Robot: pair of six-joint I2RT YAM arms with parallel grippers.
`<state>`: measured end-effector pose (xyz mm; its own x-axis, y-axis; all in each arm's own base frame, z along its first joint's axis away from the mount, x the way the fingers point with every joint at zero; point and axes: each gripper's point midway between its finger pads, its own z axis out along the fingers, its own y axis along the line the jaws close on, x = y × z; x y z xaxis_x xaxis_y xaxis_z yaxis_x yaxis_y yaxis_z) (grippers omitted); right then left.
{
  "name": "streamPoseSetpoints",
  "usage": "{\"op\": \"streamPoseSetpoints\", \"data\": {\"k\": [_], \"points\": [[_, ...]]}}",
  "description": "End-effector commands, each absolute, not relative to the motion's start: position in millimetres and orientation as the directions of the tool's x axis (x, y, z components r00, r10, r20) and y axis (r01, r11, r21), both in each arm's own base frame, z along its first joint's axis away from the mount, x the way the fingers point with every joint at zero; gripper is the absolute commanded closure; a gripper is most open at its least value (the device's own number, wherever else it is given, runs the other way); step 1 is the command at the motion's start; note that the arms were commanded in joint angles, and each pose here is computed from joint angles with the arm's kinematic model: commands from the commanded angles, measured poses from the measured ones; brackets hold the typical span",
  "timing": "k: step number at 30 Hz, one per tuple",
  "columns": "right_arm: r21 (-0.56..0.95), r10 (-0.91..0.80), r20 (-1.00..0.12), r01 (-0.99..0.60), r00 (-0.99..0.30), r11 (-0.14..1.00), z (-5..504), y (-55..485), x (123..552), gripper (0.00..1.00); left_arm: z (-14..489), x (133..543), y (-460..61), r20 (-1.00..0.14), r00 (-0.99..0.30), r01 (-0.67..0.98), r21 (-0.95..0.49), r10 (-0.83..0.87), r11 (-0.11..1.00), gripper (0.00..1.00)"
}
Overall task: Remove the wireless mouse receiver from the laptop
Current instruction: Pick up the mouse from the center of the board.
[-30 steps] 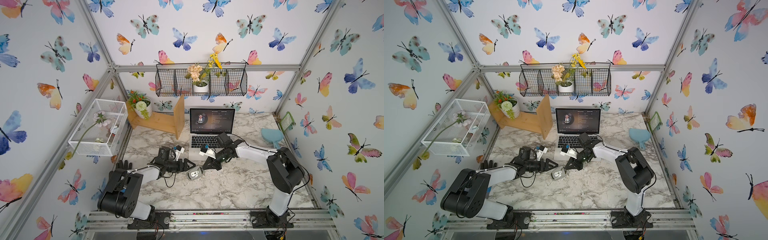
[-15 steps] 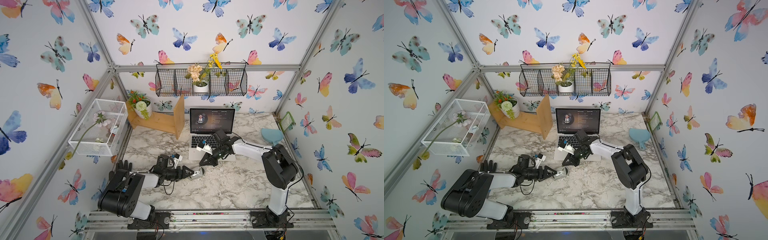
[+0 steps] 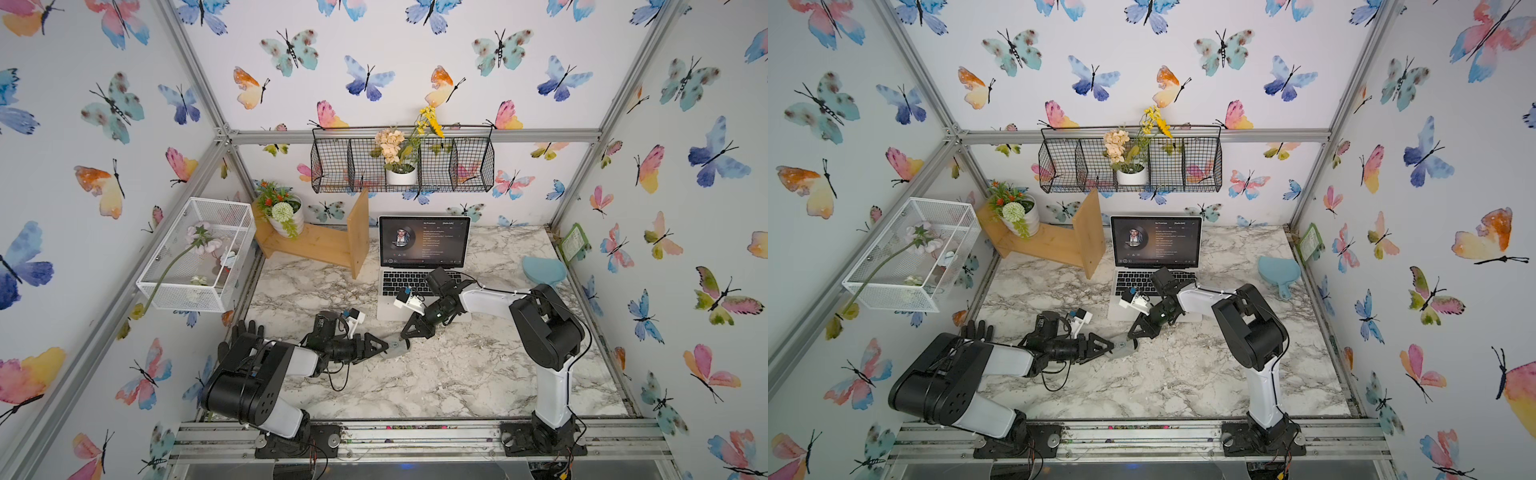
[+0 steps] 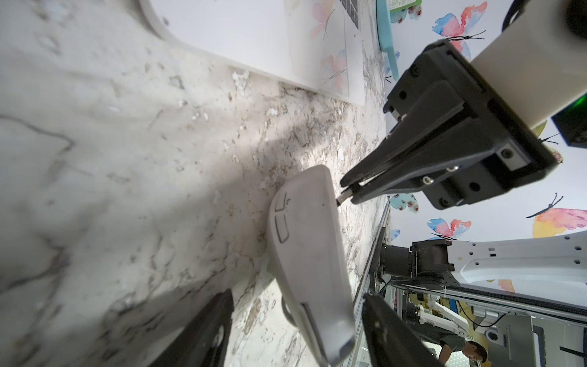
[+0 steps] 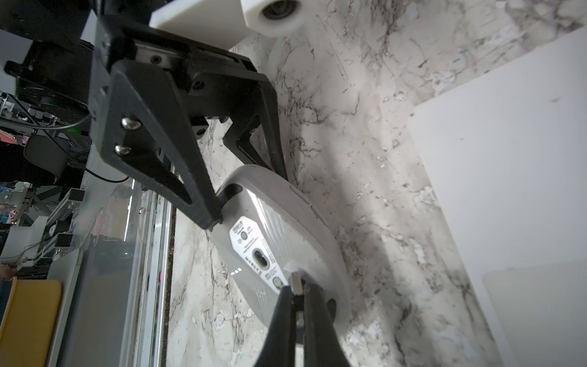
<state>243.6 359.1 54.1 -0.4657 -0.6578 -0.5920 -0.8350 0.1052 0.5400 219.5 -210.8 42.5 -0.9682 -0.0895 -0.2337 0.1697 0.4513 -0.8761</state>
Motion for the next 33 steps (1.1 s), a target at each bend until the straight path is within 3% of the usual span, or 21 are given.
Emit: {"op": "streamPoseSetpoints", "data": {"k": [1,7,16,30,33], "points": [[0.551,-0.671,-0.555,-0.821,-0.493,0.148,38.4,352.4,240.2,0.98,36.8,210.9,-209.1,-0.192,-0.977,0.13,-0.884,-0.095,0.449,0.32],[0.551,-0.663,-0.555,-0.819,-0.502,0.16,40.5,350.8,239.3,0.98,38.5,214.5,-212.0,-0.193,-0.977,0.132,-0.885,-0.094,0.446,0.39],[0.566,-0.639,-0.559,-0.807,-0.528,0.171,51.9,350.4,236.3,0.98,33.9,218.2,-214.0,-0.18,-0.979,0.121,-0.885,-0.091,0.45,0.62],[0.582,-0.618,-0.567,-0.796,-0.544,0.167,49.7,351.9,234.5,0.98,47.7,230.6,-226.5,-0.213,-0.975,0.169,-0.89,-0.058,0.424,0.57],[0.579,-0.615,-0.571,-0.798,-0.544,0.168,46.5,351.8,234.6,0.98,48.7,230.5,-226.2,-0.219,-0.974,0.175,-0.887,-0.055,0.428,0.51]]}}
